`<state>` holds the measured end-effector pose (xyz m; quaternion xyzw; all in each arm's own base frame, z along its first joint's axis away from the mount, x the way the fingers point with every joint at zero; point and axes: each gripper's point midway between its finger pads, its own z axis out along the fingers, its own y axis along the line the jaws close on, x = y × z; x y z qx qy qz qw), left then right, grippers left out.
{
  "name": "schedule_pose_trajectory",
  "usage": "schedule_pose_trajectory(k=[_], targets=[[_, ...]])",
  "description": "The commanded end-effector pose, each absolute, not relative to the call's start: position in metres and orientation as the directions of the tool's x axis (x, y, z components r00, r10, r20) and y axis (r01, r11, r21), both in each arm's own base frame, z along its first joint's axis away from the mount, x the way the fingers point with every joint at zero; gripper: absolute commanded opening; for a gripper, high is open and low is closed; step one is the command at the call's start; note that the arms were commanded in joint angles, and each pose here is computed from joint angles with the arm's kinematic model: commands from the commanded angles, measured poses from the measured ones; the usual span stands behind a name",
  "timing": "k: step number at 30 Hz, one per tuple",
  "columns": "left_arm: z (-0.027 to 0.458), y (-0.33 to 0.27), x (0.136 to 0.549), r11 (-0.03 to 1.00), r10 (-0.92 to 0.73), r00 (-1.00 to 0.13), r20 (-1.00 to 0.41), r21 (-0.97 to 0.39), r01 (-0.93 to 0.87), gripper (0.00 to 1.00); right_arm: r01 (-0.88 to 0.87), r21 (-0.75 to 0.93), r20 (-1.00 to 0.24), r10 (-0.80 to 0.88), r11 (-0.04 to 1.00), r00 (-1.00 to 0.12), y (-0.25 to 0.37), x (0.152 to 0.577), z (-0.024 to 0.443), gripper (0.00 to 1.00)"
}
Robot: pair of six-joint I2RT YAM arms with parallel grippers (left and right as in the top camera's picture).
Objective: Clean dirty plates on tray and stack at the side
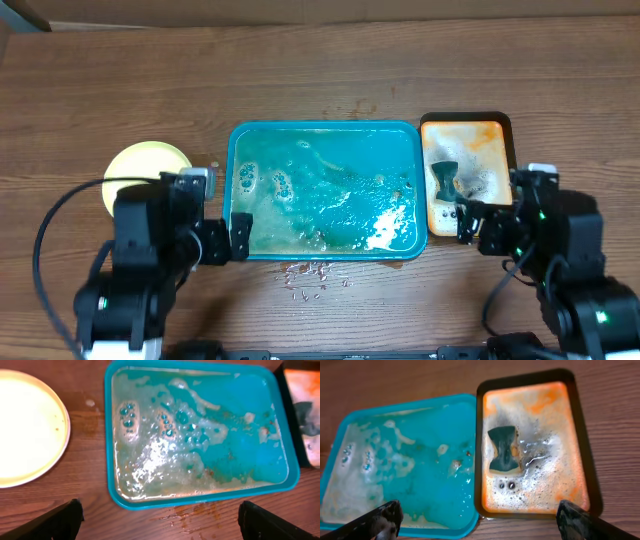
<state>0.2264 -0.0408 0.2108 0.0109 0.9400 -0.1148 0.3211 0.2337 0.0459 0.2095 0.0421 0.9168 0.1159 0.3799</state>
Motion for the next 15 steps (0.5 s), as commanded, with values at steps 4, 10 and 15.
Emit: schedule_pose_trajectory(k=[4, 10, 15], targets=[[0.2145, -0.0401, 0.2235, 0.976, -0.027, -0.767, -0.641, -0.182, 0.118, 1.0, 0.017, 0.242, -0.686, 0.184, 0.97, -0.704, 0.0414, 0.2319, 0.2072, 1.0], [0.2108, -0.0402, 0.2247, 0.976, -0.026, -0.779, -0.627, -0.184, 0.115, 1.0, 0.02, 0.24, -0.678, 0.183, 0.971, -0.712, 0.0416, 0.2332, 0.2044, 1.0], [0.2087, -0.0401, 0.2257, 0.976, -0.026, -0.785, -0.619, -0.184, 0.113, 1.0, 0.021, 0.24, -0.677, 0.182, 0.971, -0.713, 0.0416, 0.2333, 0.204, 1.0]])
